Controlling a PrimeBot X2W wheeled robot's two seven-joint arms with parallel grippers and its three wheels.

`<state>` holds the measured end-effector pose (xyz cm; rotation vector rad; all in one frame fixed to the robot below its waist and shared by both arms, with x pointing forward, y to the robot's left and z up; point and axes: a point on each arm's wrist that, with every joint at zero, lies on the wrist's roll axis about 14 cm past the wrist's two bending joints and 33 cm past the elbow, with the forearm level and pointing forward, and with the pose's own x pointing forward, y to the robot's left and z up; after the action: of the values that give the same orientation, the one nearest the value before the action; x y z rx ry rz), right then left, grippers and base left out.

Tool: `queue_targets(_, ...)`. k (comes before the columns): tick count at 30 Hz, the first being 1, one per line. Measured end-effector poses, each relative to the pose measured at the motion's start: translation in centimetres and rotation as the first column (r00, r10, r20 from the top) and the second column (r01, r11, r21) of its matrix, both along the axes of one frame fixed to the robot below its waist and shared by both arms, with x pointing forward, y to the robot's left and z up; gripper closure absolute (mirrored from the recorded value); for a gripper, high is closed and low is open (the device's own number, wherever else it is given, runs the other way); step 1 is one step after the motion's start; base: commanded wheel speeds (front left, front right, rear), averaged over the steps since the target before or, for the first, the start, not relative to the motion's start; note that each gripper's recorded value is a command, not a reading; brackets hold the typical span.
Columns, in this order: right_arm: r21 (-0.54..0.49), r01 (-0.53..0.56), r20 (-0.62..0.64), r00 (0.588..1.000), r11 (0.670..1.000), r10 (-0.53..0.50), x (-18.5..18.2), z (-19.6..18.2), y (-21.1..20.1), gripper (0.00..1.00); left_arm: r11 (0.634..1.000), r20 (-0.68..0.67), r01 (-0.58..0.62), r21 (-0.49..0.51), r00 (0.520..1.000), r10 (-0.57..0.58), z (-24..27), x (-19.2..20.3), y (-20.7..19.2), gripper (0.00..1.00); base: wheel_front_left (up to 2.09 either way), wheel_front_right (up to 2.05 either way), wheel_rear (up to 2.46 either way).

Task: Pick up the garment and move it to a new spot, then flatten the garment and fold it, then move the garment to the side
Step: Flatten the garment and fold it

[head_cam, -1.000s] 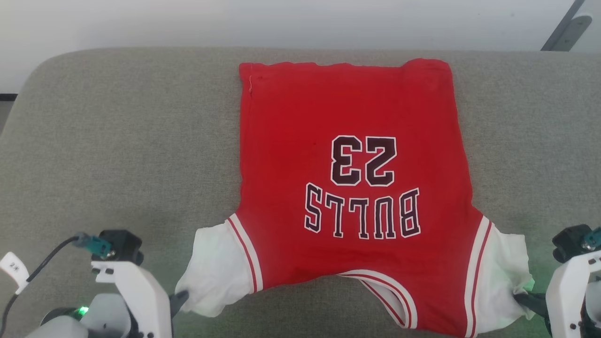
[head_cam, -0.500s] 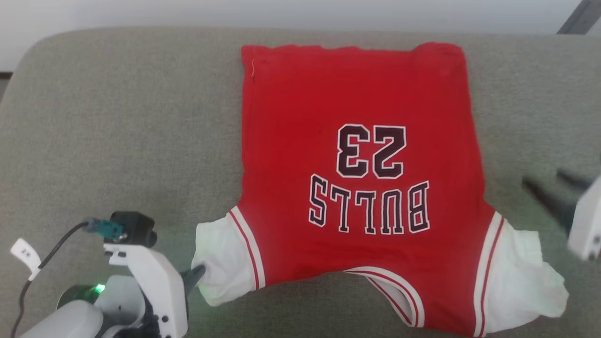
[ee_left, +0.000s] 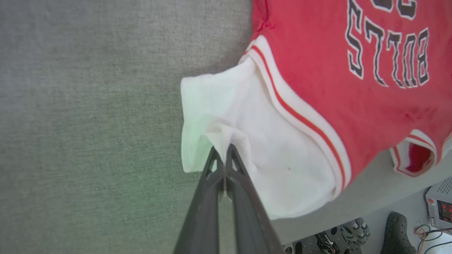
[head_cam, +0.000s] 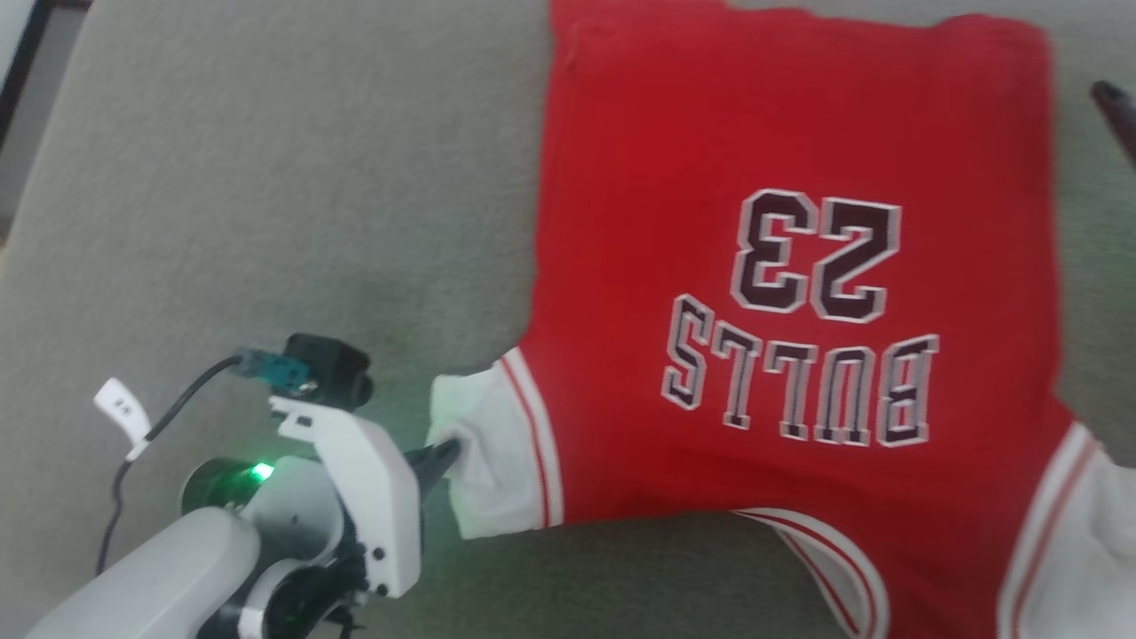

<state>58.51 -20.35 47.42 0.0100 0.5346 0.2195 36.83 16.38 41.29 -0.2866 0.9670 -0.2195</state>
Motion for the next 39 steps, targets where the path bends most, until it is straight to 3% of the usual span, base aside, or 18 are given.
queue_targets(7, -0.039, 0.022, -0.205, 0.978, 0.999, -0.029, 4.4, -5.7, 1.1, 0.00, 1.000, -0.040, -0.027, -0.005, 0.999, 0.026, -1.6, -0.2, 0.5, 1.00, 0.00, 0.00, 0.00)
queue_targets(11, -0.040, 0.035, -0.353, 0.935, 0.999, -0.047, 4.7, -9.2, 1.7, 0.00, 0.999, -0.059, -0.053, 0.000, 0.997, 0.053, -2.4, -0.2, 1.1, 1.00, 0.00, 0.00, 0.00)
queue_targets(17, 0.005, 0.071, -0.544, 0.837, 0.997, -0.057, 4.5, -11.7, 2.8, 0.00, 0.997, -0.072, -0.080, -0.008, 0.994, 0.079, -3.2, -0.2, 1.5, 1.00, 0.00, 0.00, 0.00)
queue_targets(19, -0.014, 0.057, -0.562, 0.825, 0.998, -0.055, 4.4, -11.7, 2.9, 1.00, 0.996, -0.073, -0.083, -0.011, 0.994, 0.082, -3.3, -0.2, 1.6, 1.00, 0.00, 0.00, 0.00)
queue_targets(28, -0.106, -0.029, -0.513, 0.858, 0.994, -0.030, 3.2, -10.3, 3.0, 1.00, 0.997, -0.040, -0.080, -0.012, 0.996, 0.080, -2.9, 0.9, 1.7, 1.00, 0.00, 0.00, 0.00)
queue_targets(39, -0.090, -0.129, -0.501, 0.863, 0.988, 0.067, -4.2, -7.8, 1.4, 1.00, 0.999, 0.014, -0.024, 0.047, 1.000, 0.024, -1.4, 2.6, 1.8, 1.00, 0.00, 0.00, 0.00)
